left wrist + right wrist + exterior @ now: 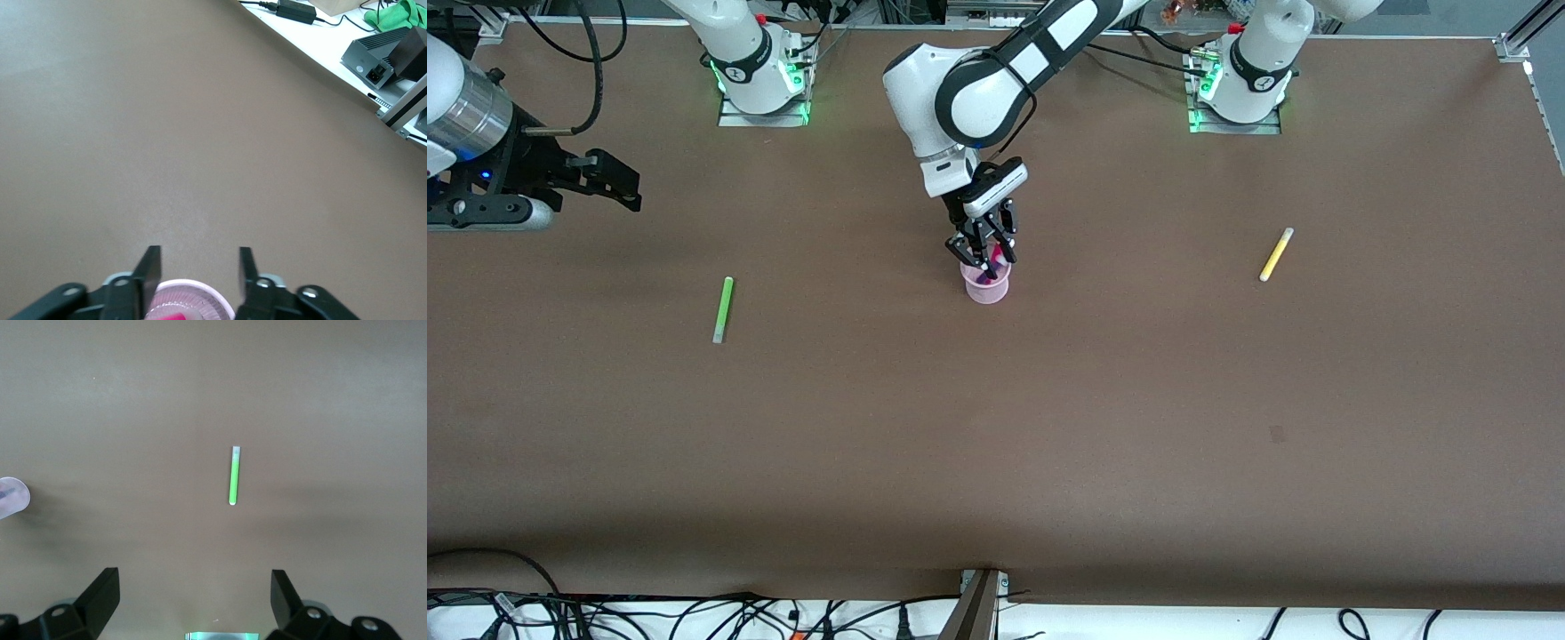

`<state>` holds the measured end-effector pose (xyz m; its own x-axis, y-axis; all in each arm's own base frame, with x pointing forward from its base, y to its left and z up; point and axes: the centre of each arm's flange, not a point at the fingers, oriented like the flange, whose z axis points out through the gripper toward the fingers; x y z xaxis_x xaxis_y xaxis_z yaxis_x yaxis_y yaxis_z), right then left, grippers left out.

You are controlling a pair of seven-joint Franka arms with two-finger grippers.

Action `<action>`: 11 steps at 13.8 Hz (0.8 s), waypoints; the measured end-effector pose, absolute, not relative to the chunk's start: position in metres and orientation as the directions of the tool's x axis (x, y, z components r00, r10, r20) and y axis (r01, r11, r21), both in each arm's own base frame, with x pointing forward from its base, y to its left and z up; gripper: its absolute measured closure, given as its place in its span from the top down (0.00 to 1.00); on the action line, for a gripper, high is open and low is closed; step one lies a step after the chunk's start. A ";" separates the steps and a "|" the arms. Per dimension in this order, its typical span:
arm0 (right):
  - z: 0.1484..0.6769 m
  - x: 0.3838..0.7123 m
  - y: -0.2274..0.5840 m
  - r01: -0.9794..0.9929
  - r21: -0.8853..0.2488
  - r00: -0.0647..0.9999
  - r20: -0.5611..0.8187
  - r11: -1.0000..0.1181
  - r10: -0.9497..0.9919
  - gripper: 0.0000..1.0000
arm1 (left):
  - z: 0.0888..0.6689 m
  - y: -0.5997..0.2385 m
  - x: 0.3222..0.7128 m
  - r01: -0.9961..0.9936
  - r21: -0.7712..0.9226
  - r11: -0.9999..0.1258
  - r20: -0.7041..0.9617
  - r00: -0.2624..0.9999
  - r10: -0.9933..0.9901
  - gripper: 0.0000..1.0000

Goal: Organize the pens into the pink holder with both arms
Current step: 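Lower the blue marker into the pink cup with the left gripper, then open the left gripper and lift it away from the cup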

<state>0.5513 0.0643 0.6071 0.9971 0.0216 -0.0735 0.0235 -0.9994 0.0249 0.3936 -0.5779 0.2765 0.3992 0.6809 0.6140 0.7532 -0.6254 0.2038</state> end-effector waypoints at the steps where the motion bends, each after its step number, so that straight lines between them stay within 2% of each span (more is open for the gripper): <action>1: 0.608 0.552 0.064 0.023 0.025 0.997 -0.071 -0.999 0.022 1.00 | 0.278 -0.578 0.395 0.755 0.207 -0.623 0.615 0.395 0.683 0.68; 2: 0.609 0.552 0.064 0.023 0.024 0.997 -0.069 -0.999 0.021 1.00 | 0.284 -0.578 0.398 0.757 0.216 -0.617 0.613 0.387 0.689 0.76; 5: 0.610 0.555 0.062 0.019 0.023 0.998 -0.057 -1.000 0.018 1.00 | 0.326 -0.564 0.426 0.773 0.221 -0.595 0.585 0.383 0.715 0.80; 7: 0.609 0.556 0.060 0.015 0.023 0.998 -0.055 -1.000 0.014 1.00 | 0.371 -0.540 0.452 0.785 0.167 -0.596 0.521 0.443 0.729 0.84; 8: 0.609 0.556 0.060 0.014 0.023 0.998 -0.054 -1.000 0.013 1.00 | 0.396 -0.525 0.465 0.784 0.144 -0.604 0.482 0.478 0.735 0.89; 10: 0.609 0.557 0.060 0.014 0.022 0.999 -0.052 -1.000 0.013 1.00 | 0.448 -0.489 0.488 0.768 0.109 -0.631 0.385 0.553 0.739 0.92; 11: 0.609 0.557 0.060 0.014 0.022 0.999 -0.052 -1.000 0.013 1.00 | 0.472 -0.469 0.499 0.754 0.097 -0.650 0.338 0.589 0.734 0.97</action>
